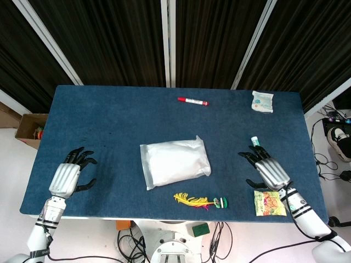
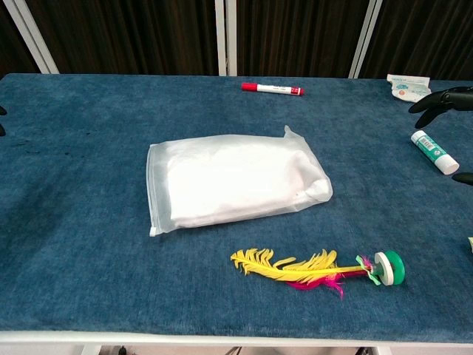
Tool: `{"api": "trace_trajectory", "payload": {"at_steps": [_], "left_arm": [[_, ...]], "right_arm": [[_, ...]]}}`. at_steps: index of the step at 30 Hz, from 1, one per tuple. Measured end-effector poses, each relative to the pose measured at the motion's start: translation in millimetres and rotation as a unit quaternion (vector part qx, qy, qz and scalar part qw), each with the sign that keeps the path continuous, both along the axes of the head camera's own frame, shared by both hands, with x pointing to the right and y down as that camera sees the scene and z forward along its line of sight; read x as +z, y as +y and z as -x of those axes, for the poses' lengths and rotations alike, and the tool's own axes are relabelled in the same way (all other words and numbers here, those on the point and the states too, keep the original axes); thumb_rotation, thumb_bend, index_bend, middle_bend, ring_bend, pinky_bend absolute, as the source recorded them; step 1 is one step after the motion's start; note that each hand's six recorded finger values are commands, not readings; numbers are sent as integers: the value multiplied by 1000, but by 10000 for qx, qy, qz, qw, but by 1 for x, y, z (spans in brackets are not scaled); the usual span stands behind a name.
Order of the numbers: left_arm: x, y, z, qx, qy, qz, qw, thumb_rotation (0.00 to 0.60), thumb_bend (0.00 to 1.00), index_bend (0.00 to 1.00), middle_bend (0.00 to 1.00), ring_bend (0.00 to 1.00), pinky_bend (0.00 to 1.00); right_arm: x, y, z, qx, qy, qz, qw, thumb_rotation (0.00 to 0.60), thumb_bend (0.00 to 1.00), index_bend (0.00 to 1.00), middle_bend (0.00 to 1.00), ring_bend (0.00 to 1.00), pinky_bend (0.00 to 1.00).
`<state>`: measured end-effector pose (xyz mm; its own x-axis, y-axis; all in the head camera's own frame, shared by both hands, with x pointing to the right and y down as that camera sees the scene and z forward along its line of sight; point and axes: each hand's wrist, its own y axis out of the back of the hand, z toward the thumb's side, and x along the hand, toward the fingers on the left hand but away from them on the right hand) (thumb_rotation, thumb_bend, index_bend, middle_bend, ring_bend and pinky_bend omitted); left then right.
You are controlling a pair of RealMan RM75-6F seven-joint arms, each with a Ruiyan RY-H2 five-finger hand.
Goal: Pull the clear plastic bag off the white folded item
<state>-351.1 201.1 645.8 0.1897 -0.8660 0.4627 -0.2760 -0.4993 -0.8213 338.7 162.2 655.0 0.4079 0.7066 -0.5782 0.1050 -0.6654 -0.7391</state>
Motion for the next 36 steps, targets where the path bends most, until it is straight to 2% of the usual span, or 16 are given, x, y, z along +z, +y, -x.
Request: {"api": "trace_trajectory", "payload": {"at_steps": [5, 11, 16, 24, 30, 36], "left_arm": [[13, -4, -13, 88, 107, 123, 9998, 600, 220, 398, 176, 56, 108], [33, -7, -24, 39, 284, 421, 9987, 600, 221, 405, 176, 56, 108], [51, -11, -30, -1, 362, 651, 9972, 600, 221, 410, 176, 56, 107], [75, -15, -44, -143, 556, 798, 9952, 600, 223, 422, 176, 55, 105], [91, -14, -62, -47, 733, 897, 9933, 600, 223, 429, 175, 55, 105], [101, -13, -72, -116, 698, 979, 9927, 600, 226, 442, 175, 55, 106]], "right_arm": [[17, 3, 17, -55, -90, 145, 9998, 600, 190, 157, 192, 15, 51], [48, 6, 53, 122, -383, 249, 9989, 600, 148, 44, 108, 0, 30], [76, -2, 92, 222, -563, 254, 9978, 600, 158, 41, 110, 0, 29], [111, -16, 126, 312, -400, 370, 9980, 600, 210, 36, 145, 0, 47], [120, -16, 132, 503, -471, 432, 9967, 600, 240, 41, 165, 0, 68], [121, -14, 132, 620, -573, 444, 9954, 600, 242, 43, 168, 0, 70]]}}
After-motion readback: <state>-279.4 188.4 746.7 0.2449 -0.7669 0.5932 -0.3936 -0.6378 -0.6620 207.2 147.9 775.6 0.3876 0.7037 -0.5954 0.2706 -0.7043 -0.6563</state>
